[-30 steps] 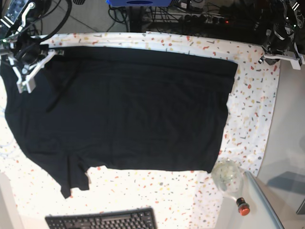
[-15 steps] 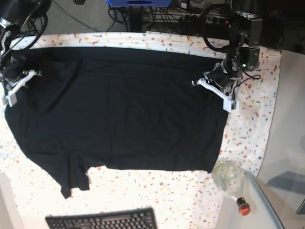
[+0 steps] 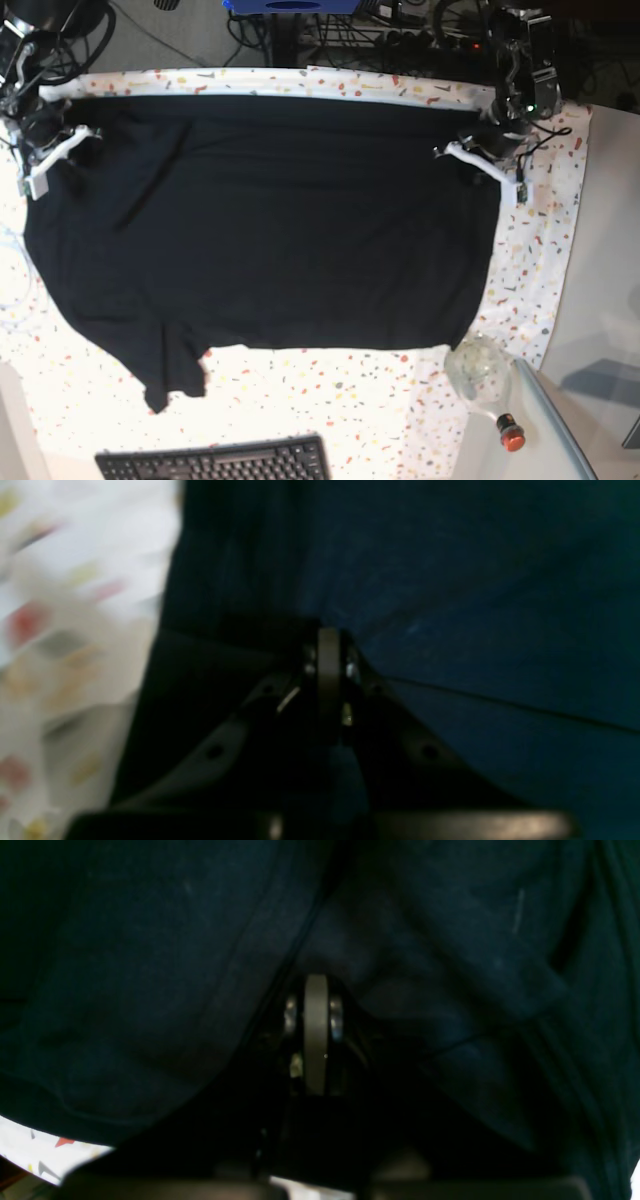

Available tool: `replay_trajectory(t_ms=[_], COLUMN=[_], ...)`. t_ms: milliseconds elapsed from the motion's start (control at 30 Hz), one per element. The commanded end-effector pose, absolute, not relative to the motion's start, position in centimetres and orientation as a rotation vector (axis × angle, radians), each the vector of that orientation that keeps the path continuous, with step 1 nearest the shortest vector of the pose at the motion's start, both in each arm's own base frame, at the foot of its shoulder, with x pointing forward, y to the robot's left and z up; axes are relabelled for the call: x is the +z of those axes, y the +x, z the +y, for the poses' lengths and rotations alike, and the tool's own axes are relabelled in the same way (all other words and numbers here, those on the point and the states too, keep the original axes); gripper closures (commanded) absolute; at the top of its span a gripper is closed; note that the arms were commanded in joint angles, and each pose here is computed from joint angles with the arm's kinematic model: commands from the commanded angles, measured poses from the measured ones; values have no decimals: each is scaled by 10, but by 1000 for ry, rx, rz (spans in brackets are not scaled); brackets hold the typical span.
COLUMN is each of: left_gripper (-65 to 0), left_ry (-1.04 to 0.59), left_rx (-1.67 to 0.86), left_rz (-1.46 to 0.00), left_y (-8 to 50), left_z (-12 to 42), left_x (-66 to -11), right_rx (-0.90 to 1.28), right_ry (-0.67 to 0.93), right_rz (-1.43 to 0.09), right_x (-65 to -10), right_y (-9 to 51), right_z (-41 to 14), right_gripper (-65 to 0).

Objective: Layout the t-shirt on the table in an organized manner, then fold the t-shirt properly
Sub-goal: 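Grasp the black shirt edge again with both grippers, then pull the shirt edge outward with both grippers to straighten it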

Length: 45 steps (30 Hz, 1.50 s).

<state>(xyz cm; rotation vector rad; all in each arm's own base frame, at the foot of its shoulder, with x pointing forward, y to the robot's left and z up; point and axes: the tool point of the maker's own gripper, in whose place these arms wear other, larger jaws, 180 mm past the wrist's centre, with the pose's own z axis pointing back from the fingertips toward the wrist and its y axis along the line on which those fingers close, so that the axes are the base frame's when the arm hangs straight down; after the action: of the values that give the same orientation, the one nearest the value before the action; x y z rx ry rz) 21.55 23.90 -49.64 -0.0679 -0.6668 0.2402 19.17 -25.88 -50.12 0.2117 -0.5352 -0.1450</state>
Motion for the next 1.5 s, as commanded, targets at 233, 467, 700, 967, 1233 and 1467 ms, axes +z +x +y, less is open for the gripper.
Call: replay_trajectory(t_ms=[233, 467, 700, 967, 1233, 1467], left_gripper=[0, 0, 0, 0, 0, 0], left_ry=[16, 8, 16, 85, 88, 128], left_rx=[213, 206, 182, 256, 261, 320], left_rz=[-638, -763, -844, -850, -869, -847], left_y=[214, 265, 279, 258, 239, 224], left_z=[252, 252, 250, 289, 324, 350], left_x=[-483, -450, -421, -414, -407, -411], right_rx=[-80, 7, -112, -257, -240, -272], right_ry=[140, 37, 181, 343, 109, 33], right_rz=[-477, -736, -811, -958, -887, -847], right_x=[-485, -402, -383, -399, -446, -460], right_y=[179, 267, 389, 440, 421, 406], right_z=[-262, -275, -322, -325, -334, -347], right_gripper=[0, 0, 0, -438, -467, -467])
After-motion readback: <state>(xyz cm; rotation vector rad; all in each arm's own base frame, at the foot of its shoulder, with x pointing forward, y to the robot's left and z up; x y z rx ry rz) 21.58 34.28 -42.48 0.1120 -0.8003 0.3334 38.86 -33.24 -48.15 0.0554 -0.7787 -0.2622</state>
